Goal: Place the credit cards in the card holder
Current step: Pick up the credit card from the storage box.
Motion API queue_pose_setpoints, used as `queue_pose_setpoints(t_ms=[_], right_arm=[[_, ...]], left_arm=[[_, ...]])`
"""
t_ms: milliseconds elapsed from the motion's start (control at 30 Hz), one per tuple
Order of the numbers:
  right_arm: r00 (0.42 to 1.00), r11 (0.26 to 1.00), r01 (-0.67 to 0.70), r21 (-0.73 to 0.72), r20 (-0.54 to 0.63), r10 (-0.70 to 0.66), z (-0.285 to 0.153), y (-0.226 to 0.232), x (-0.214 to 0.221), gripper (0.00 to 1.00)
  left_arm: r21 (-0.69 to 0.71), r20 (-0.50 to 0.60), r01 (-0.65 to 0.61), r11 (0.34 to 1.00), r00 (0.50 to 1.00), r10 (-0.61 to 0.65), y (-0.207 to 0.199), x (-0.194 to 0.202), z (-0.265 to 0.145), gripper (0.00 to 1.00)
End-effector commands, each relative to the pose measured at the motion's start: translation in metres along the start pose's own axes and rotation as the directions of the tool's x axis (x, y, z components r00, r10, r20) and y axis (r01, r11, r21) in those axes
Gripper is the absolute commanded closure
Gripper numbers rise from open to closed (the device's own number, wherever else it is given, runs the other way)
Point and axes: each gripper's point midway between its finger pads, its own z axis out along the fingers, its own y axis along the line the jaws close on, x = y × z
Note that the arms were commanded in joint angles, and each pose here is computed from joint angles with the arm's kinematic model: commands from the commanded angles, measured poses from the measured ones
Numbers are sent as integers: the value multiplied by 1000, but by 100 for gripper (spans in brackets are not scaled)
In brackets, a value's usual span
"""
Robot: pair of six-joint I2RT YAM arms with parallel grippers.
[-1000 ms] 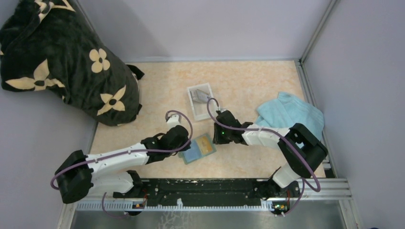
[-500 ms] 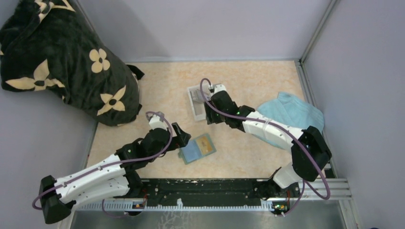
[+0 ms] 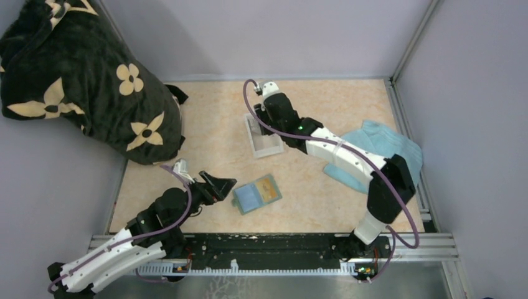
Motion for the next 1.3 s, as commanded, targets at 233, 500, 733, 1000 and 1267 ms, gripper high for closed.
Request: queue_pose_setpoints(t_ms=[233,500,733,1000,1267], right_arm=[[987,997,9,-72,-158,-21,71,14,6,50],[974,999,44,-3,-221,-43,92,-5,17,53],[973,1000,5,-14,-231,-8,112,-9,24,53],[970,998,-53,-19,-237,47,132,-21,22,53],[962,994,-100,-37,-259,87,150,-30,28,54]], left_arm=[[-270,-111,-157,950,985,131,37,14,15,1],[-373,-195,-309,875,948,252,36,12,50,1],[-392,-204,-250,885,962,181,57,3,65,1],[-414,-240,-249,876,958,159,72,-1,82,2],[-419,-252,-248,873,956,150,80,0,95,1]])
